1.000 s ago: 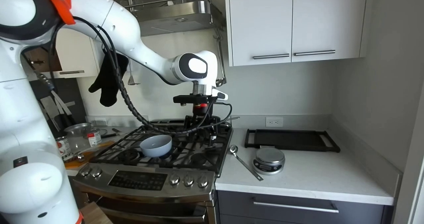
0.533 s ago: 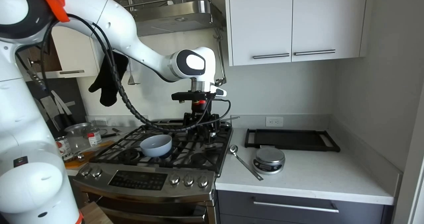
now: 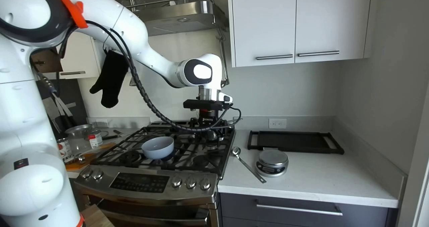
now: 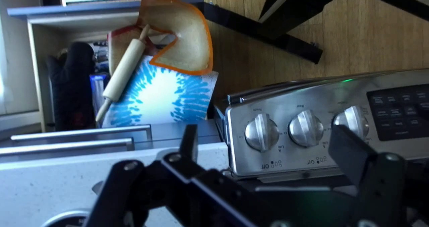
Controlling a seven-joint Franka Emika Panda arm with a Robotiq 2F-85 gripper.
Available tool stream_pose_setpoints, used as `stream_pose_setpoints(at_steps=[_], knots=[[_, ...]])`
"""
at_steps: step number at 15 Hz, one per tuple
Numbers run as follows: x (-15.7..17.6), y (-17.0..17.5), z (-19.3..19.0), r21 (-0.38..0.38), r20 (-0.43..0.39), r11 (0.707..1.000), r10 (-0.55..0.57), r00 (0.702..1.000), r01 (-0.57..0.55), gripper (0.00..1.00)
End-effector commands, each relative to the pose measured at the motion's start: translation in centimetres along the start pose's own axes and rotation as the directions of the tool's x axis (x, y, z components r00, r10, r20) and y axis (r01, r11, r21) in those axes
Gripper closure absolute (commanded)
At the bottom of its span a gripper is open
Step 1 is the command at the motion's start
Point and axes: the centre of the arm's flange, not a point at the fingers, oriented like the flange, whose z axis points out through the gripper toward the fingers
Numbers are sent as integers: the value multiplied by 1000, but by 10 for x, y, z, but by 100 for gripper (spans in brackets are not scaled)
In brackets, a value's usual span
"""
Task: Put the serving spoon on the stove
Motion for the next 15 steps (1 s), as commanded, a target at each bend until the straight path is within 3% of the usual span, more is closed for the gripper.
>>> stream_pose_setpoints(at_steps=[1, 5, 7, 10, 11, 15], knots=[[40, 18, 24, 47, -78, 982, -179, 981, 183, 0], [79, 14, 40, 54, -205, 930, -346, 916, 363, 0], [102, 15, 41, 19, -263, 907, -402, 877, 421, 0], [130, 26, 39, -57, -319, 899, -429, 845, 435, 0], [110, 8, 36, -37, -276, 909, -409, 870, 415, 0], [116, 9, 37, -43, -279, 907, -413, 867, 418, 0]])
